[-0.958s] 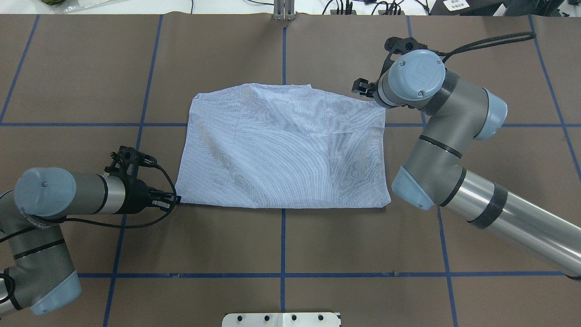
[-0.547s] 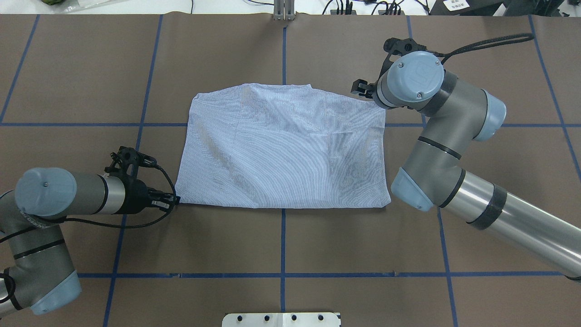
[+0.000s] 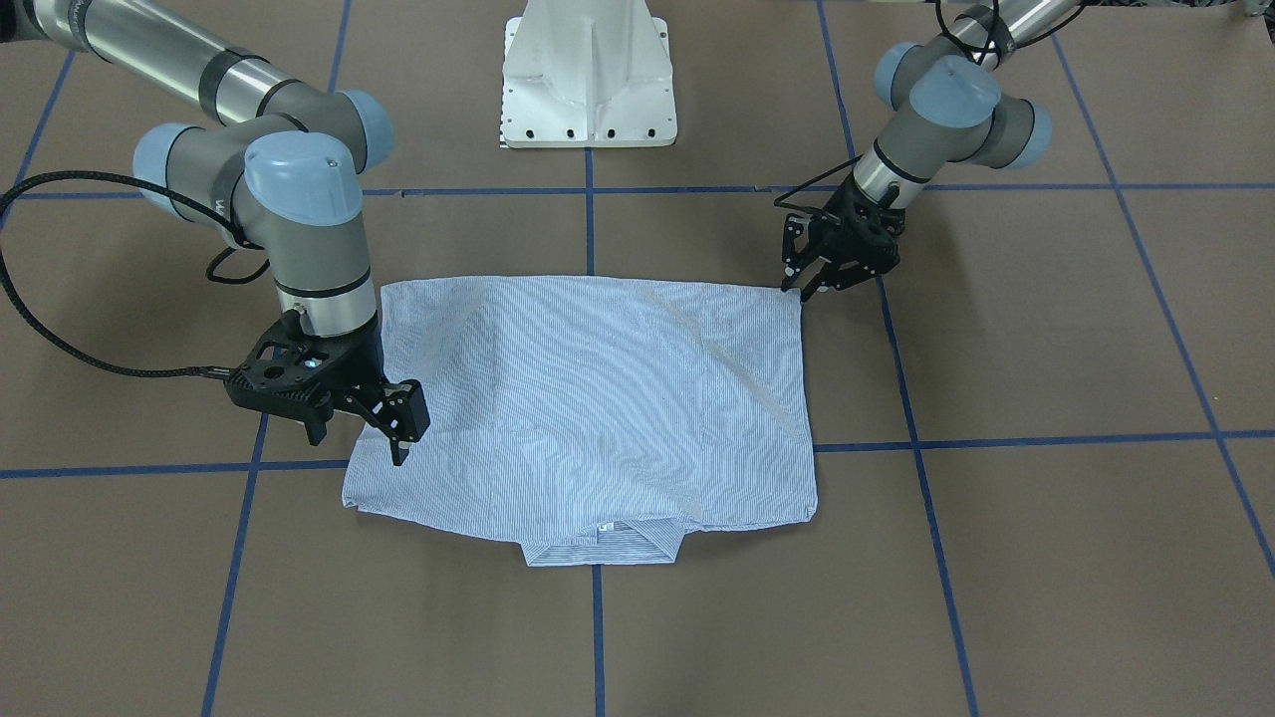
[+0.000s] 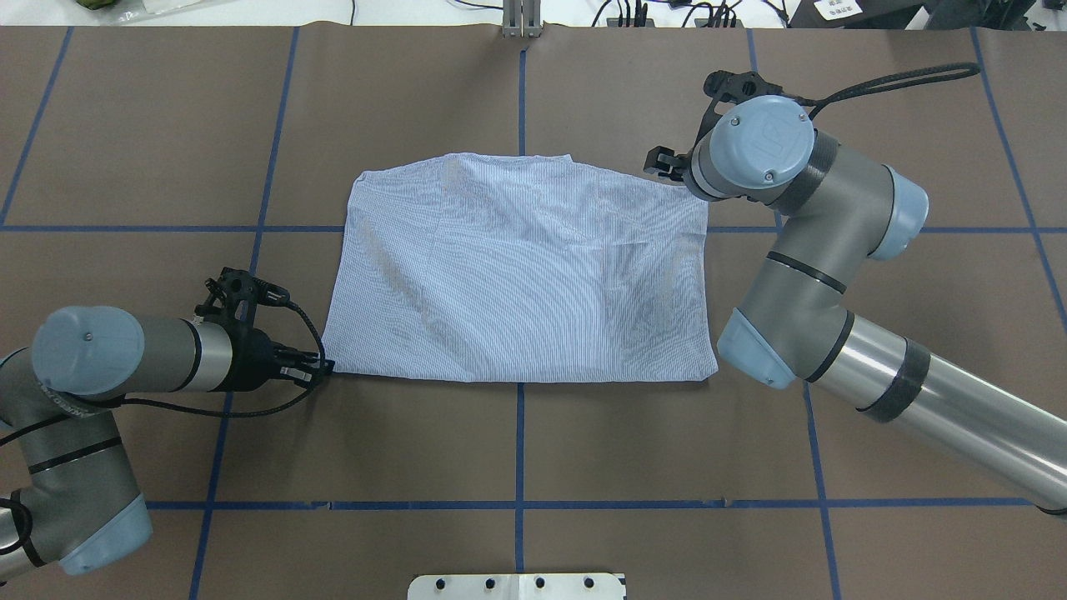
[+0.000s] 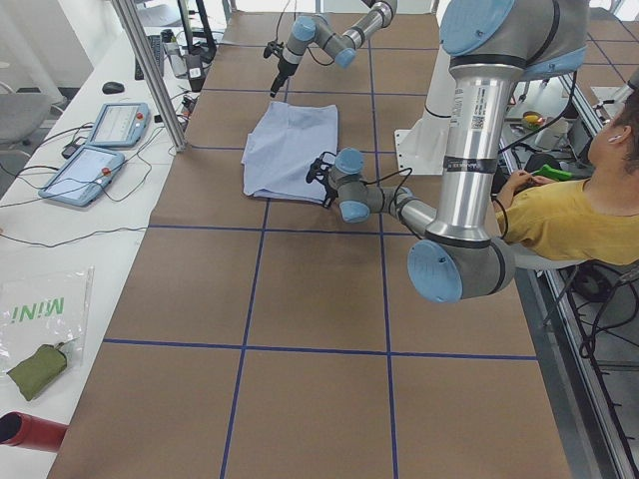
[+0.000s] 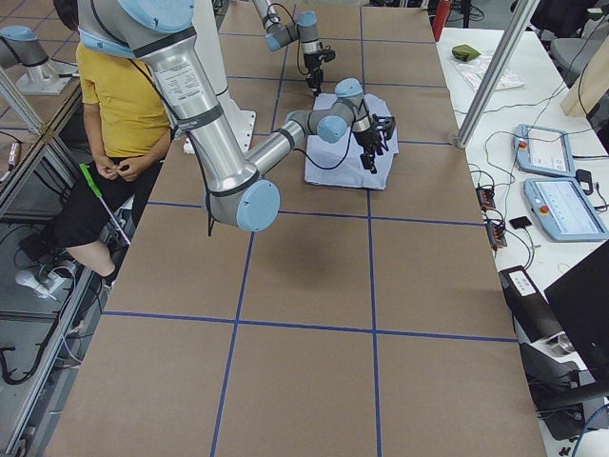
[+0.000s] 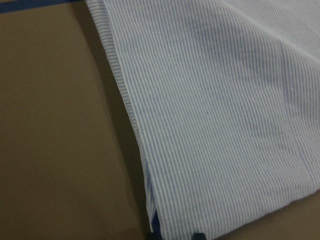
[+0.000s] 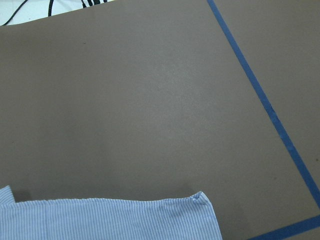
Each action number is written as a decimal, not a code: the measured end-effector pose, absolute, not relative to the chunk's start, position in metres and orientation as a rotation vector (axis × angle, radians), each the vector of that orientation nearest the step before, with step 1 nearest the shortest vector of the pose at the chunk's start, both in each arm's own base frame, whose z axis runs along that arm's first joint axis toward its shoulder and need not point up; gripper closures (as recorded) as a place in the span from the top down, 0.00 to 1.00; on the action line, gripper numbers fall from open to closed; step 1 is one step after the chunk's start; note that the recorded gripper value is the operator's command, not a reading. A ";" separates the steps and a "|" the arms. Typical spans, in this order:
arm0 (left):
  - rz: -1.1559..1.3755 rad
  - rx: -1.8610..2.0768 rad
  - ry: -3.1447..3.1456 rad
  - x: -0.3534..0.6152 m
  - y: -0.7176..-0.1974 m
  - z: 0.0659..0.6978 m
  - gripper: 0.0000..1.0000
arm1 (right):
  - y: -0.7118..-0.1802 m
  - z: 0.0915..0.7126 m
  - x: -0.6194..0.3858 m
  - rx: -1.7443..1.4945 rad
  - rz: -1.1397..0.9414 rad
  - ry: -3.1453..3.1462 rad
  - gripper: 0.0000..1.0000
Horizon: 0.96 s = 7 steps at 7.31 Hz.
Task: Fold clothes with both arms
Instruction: 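Grasp the side edge of the folded shirt with the left gripper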
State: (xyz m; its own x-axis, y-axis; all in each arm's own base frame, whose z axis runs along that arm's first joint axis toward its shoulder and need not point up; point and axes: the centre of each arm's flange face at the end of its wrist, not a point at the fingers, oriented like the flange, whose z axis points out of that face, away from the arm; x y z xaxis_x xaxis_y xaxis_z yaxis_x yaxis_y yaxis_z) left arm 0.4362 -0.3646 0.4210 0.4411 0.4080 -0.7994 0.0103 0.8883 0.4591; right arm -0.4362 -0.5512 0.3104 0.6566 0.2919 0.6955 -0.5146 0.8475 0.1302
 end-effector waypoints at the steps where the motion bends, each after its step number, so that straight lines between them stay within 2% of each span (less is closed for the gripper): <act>1: 0.258 0.436 1.100 0.438 -0.366 0.417 0.00 | -0.551 0.310 -0.436 0.332 0.466 -0.721 1.00; 7: 0.254 0.440 1.094 0.426 -0.365 0.426 0.00 | -0.551 0.310 -0.437 0.332 0.466 -0.722 1.00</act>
State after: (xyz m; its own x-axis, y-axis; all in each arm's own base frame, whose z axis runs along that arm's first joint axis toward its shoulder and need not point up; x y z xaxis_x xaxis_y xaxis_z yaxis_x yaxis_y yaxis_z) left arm 0.4264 -0.3652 0.4260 0.4421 0.4096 -0.7980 0.0164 0.8858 0.4638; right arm -0.4368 -0.5509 0.3104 0.6562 0.2919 0.6958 -0.5147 0.8475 0.1299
